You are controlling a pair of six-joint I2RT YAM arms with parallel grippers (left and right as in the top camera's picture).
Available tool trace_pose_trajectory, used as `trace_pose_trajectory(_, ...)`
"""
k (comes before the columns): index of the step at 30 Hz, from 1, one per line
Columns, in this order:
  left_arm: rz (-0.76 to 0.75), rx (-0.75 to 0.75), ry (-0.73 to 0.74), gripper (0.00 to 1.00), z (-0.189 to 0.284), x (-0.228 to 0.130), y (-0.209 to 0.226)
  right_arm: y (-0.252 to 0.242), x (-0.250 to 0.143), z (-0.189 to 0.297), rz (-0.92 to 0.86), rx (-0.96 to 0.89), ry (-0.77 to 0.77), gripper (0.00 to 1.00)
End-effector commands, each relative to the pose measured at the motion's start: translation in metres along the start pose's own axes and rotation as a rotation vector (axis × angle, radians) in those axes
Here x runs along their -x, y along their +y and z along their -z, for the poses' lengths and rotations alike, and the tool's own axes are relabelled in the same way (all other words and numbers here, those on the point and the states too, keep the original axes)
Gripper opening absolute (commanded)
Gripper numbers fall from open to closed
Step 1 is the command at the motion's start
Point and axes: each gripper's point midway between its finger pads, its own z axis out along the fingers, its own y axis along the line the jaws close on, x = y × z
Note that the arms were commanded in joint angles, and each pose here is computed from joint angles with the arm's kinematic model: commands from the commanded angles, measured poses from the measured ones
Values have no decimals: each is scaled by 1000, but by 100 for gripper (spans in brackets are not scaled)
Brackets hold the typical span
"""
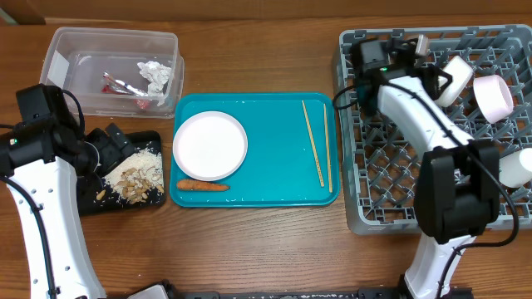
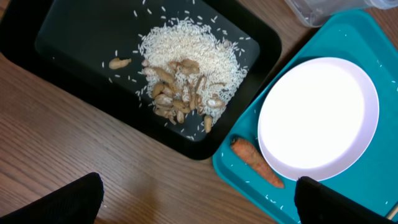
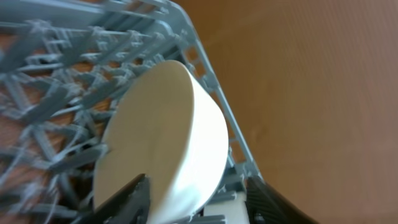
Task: Sort waste into correct bins and load items into the dishwasher
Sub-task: 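Carry the pink plate to the dish rack and release it, then reach the right gripper to the white plate and grasp its rim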
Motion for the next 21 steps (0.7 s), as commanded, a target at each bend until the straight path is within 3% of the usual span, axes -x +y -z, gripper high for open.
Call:
trace_pose_trajectory(1, 16, -14, -9, 100, 3, 1, -1, 8, 1, 16, 8, 17, -28, 57)
trace_pose_trajectory(7, 17, -12, -4, 100, 3, 0, -1, 10, 1, 45, -35, 118, -42, 61)
trace_pose_trajectory(12, 17, -11, -3, 100, 3, -1, -1, 25, 1, 77, -92, 408, 1, 64)
trace_pose_trajectory(16, 17, -11, -1, 100, 3, -1, 0, 42, 8, 134, -106, 769, 11, 82)
trace_pose_trajectory(21, 17, -11, -2, 100, 3, -1, 0, 76, 8, 257, 24, 1442, -33, 85)
